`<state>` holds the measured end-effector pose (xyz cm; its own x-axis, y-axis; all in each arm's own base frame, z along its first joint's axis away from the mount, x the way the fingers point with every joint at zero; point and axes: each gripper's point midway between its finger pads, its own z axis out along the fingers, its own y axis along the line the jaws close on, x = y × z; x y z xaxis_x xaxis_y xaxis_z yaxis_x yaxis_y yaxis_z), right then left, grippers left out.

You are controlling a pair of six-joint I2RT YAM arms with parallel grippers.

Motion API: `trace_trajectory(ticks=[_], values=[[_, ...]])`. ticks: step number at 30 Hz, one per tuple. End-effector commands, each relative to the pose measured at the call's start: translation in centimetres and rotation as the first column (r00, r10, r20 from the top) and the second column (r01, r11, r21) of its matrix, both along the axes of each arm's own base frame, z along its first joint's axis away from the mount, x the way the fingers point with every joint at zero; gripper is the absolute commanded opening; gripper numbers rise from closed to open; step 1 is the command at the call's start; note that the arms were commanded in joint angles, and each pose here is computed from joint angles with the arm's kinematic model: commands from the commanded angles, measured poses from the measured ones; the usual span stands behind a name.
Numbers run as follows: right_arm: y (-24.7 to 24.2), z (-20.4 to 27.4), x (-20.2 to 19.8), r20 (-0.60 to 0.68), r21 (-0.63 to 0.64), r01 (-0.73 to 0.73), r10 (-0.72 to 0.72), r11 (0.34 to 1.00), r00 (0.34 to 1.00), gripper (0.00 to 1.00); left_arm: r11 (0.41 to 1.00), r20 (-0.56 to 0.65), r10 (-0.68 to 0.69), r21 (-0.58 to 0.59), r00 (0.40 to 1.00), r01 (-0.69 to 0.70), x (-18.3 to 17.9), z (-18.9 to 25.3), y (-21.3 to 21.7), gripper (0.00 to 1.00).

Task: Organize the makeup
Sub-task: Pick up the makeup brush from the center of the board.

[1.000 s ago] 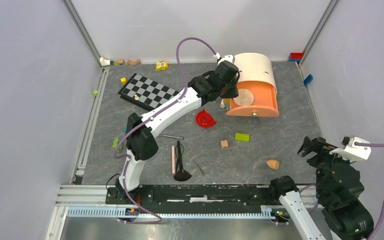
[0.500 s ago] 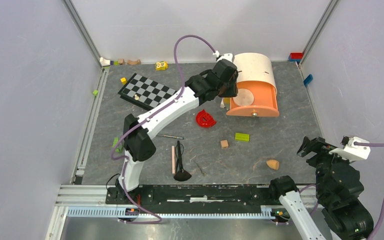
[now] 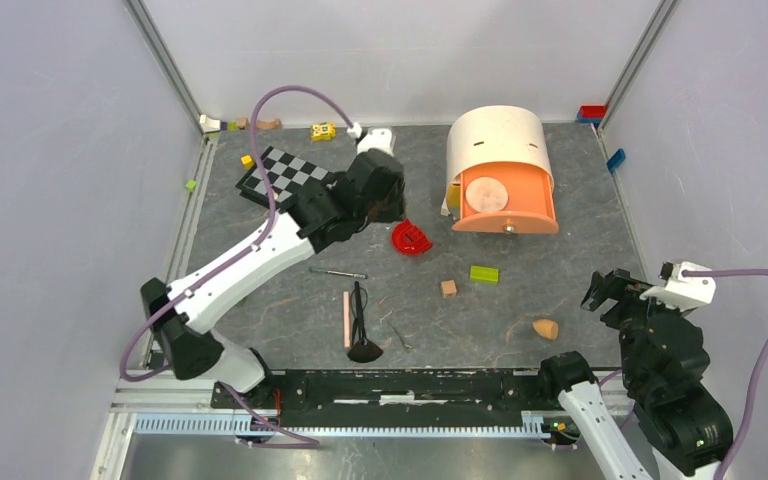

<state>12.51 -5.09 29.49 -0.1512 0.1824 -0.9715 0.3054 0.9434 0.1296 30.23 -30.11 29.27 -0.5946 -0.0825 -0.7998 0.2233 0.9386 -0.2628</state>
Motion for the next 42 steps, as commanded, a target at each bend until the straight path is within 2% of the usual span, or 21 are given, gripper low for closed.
trace_trajectory(ticks=[1, 2, 4, 7, 9, 20, 23, 30, 39, 42], values=[[1.2, -0.5, 1.5, -0.013, -0.011, -0.057, 0.057, 0.998, 0.998, 0.85, 0.989, -0.038, 0.124, 0.091, 0.992, -0.12, -1.7, -3.5, 5.2, 0.52], [1.4, -0.8, 1.7, -0.021, -0.011, -0.067, 0.066, 0.998, 0.998, 0.85, 0.986, -0.047, 0.138, 0.099, 0.989, -0.133, -2.2, -4.3, 6.1, 0.56], [1.9, -1.5, 2.1, -0.032, -0.006, -0.087, 0.087, 0.996, 0.996, 0.85, 0.98, -0.068, 0.18, 0.103, 0.981, -0.172, -2.9, -5.6, 7.7, 0.81], [2.6, -2.2, 2.5, -0.049, 0.001, -0.116, 0.116, 0.993, 0.992, 0.85, 0.971, -0.099, 0.224, 0.109, 0.969, -0.214, -3.7, -7.4, 9.5, 0.96], [2.9, -2.7, 2.7, -0.062, 0.003, -0.128, 0.128, 0.992, 0.99, 0.85, 0.964, -0.117, 0.254, 0.105, 0.96, -0.242, -4.1, -8.5, 10.5, 1.0], [3.8, -4.2, 3.0, -0.095, 0.019, -0.169, 0.17, 0.985, 0.981, 0.86, 0.954, -0.28, 0.299, 0.119, 0.912, -0.276, -4.5, -14.5, 11.6, 1.0], [3.9, -4.8, 3.1, -0.109, 0.024, -0.174, 0.176, 0.984, 0.978, 0.86, 0.949, -0.288, 0.314, 0.122, 0.905, -0.291, -4.9, -15.5, 11.9, 0.94], [4.7, -6.4, 3.4, -0.14, 0.043, -0.203, 0.207, 0.978, 0.968, 0.86, 0.954, -0.383, 0.291, 0.049, 0.877, -0.295, -7.2, -19.0, 10.1, 0.74], [5.1, -7.0, 3.5, -0.148, 0.055, -0.216, 0.222, 0.975, 0.964, 0.86, 0.96, -0.384, 0.281, 0.1, 0.88, -0.262, -8.6, -21.3, 8.0, 0.56], [5.2, -7.1, 3.5, -0.15, 0.06, -0.218, 0.225, 0.974, 0.963, 0.86, 0.955, -0.382, 0.296, 0.129, 0.876, -0.267, -8.7, -22.1, 8.3, 0.52]])
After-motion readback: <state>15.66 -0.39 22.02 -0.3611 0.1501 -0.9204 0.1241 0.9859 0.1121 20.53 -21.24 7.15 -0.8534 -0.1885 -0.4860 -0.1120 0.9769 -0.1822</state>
